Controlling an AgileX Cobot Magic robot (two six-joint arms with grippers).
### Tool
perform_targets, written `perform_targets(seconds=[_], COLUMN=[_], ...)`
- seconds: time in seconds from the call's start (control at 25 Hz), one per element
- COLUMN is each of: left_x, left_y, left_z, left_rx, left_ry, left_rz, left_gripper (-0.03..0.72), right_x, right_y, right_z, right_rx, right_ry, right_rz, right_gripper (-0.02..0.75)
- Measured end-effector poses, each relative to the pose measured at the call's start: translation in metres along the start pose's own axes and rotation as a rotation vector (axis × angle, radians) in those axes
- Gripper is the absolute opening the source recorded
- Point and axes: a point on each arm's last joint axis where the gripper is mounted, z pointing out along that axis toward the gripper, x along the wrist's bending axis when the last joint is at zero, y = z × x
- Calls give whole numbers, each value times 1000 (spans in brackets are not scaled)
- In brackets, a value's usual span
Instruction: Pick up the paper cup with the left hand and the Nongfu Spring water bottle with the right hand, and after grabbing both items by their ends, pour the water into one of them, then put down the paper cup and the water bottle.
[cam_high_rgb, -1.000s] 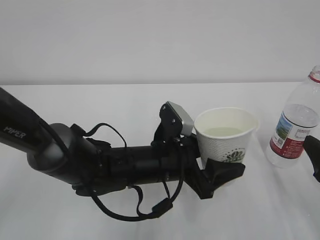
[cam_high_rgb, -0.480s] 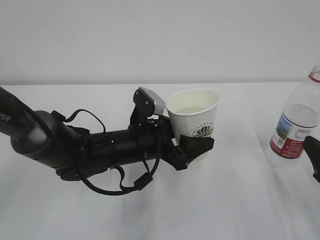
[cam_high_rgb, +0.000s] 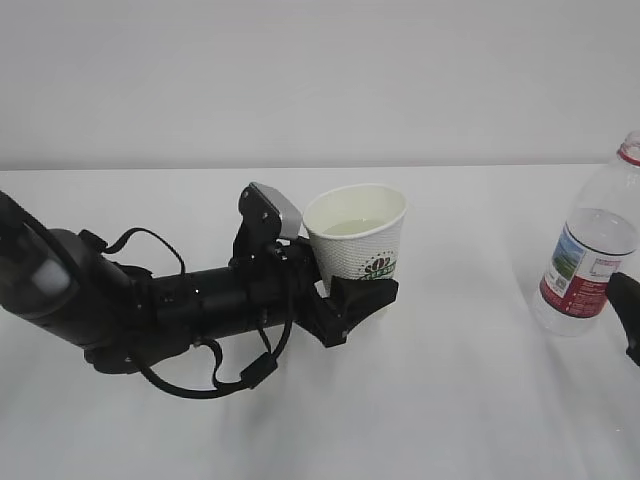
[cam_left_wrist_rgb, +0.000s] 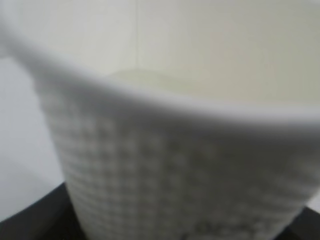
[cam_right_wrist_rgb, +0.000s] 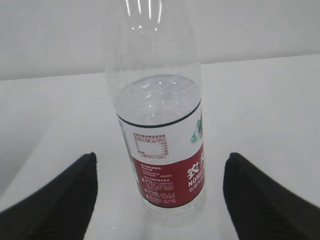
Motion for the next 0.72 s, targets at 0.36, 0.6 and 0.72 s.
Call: perform_targets(seconds=[0.36,0.6,0.72], left_x=[2,9,14], left_y=[-17,-27,-29], left_z=[-19,-32,-38], left_rx=[-6,5,5], left_ry=[127,266,331], left_rz=[-26,-55,-65], left_gripper=[536,535,535], right_x=[0,0,0], right_y=[0,0,0], right_z=[0,0,0], right_rx=[0,0,0], right_ry=[0,0,0], right_rz=[0,0,0], right_gripper=[590,590,590])
